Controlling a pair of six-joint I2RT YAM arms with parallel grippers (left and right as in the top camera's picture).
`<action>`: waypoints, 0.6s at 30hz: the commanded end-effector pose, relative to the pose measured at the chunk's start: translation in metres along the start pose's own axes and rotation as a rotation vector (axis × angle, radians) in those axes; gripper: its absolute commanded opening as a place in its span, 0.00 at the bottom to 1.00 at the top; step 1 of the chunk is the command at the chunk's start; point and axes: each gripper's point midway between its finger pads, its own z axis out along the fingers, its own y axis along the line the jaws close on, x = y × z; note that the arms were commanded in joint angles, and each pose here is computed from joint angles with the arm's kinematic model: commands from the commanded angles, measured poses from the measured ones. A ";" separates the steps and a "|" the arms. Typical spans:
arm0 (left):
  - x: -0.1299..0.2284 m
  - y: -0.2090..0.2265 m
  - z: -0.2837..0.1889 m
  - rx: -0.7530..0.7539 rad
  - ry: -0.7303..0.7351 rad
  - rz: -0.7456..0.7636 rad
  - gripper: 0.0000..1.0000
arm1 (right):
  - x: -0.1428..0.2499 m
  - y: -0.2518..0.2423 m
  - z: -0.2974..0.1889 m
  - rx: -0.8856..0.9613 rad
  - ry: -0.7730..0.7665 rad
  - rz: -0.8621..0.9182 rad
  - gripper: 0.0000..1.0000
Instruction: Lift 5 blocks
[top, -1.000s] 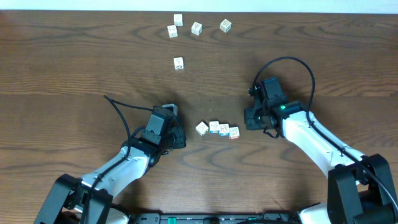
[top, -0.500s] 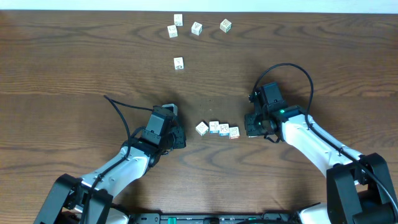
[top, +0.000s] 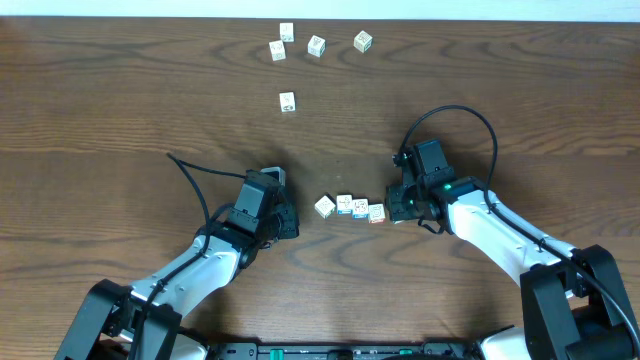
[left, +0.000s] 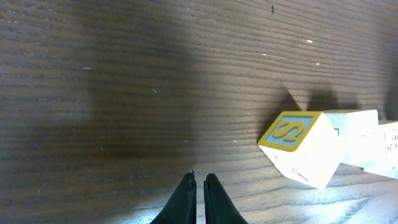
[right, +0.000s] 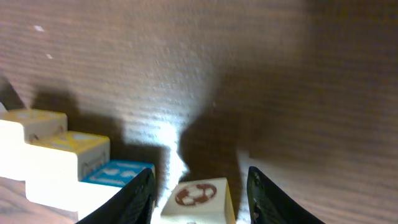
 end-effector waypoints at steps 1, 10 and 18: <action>-0.005 -0.002 -0.001 -0.005 -0.013 0.008 0.08 | 0.001 0.002 0.003 -0.005 0.000 0.002 0.45; -0.005 -0.002 -0.001 -0.005 -0.013 0.008 0.08 | -0.037 -0.008 -0.016 0.079 -0.073 0.014 0.19; -0.005 -0.002 -0.001 -0.005 -0.013 0.008 0.08 | -0.042 -0.039 -0.034 0.157 -0.027 0.063 0.05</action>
